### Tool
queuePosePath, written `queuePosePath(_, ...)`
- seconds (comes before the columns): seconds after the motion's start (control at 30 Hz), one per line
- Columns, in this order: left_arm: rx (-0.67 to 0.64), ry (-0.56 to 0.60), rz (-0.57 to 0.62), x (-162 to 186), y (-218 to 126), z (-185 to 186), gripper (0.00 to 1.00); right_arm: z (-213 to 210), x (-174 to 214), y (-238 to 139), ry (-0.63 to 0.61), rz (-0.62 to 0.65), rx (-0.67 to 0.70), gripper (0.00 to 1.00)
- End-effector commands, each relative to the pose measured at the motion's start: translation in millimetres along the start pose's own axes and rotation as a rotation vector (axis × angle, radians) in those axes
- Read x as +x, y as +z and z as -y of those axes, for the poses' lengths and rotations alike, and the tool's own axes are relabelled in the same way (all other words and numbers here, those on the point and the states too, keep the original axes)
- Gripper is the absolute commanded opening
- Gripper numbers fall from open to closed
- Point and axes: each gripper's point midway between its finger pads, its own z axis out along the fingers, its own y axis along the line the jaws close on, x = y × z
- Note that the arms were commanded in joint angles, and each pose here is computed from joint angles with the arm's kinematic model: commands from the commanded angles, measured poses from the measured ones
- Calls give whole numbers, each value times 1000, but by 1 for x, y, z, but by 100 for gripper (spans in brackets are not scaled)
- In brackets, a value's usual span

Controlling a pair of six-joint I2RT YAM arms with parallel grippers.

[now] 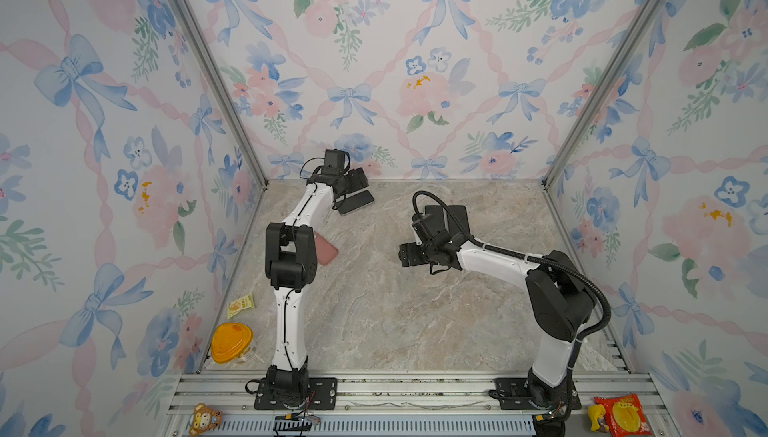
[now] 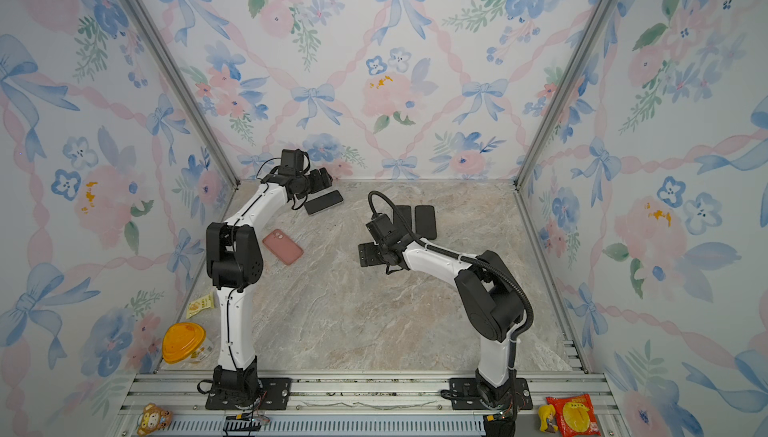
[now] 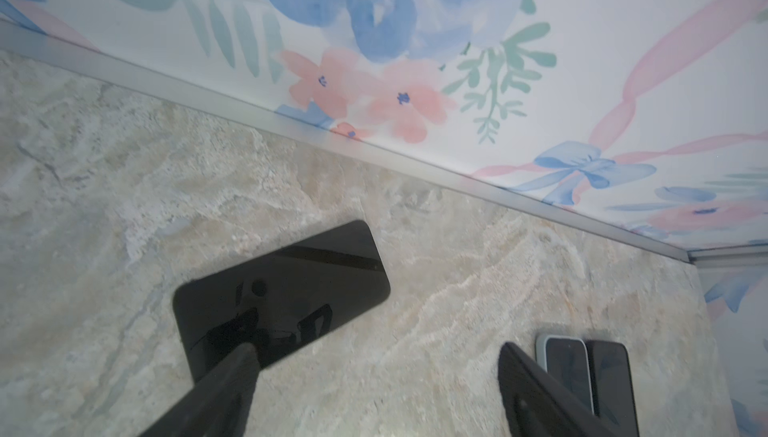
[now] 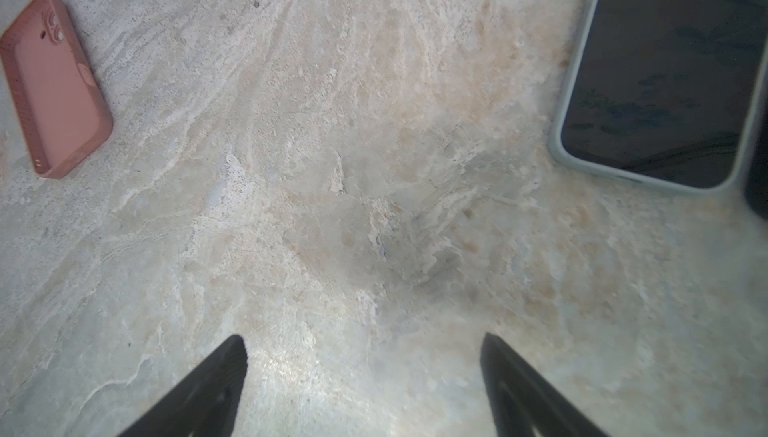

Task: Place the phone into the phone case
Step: 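Reach the left gripper to the black phone farthest away and grasp it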

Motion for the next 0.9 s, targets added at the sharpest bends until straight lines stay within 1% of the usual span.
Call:
queuePosePath(0.0, -24, 15, 3, -8, 26, -20, 90, -3, -7, -5, -26, 19, -14, 91)
queuePosePath(0.17, 24, -2, 8, -14, 58, -28, 90, 1, -6, 0, -15, 5, -4, 91)
queuePosePath(0.33, 42, 41, -7, -6, 79, -34, 90, 0, -8, 8, -15, -10, 4, 91)
queuePosePath(0.53, 50, 66, -48, 11, 93, -42, 84, 0, -14, 15, -11, -11, 13, 91)
queuePosePath(0.67, 49, 69, -78, 23, 100, -49, 84, 0, -15, 16, -8, -14, 20, 91)
queuePosePath(0.87, 97, 78, -120, 38, 107, -44, 83, -2, -14, 14, -7, -8, 25, 92)
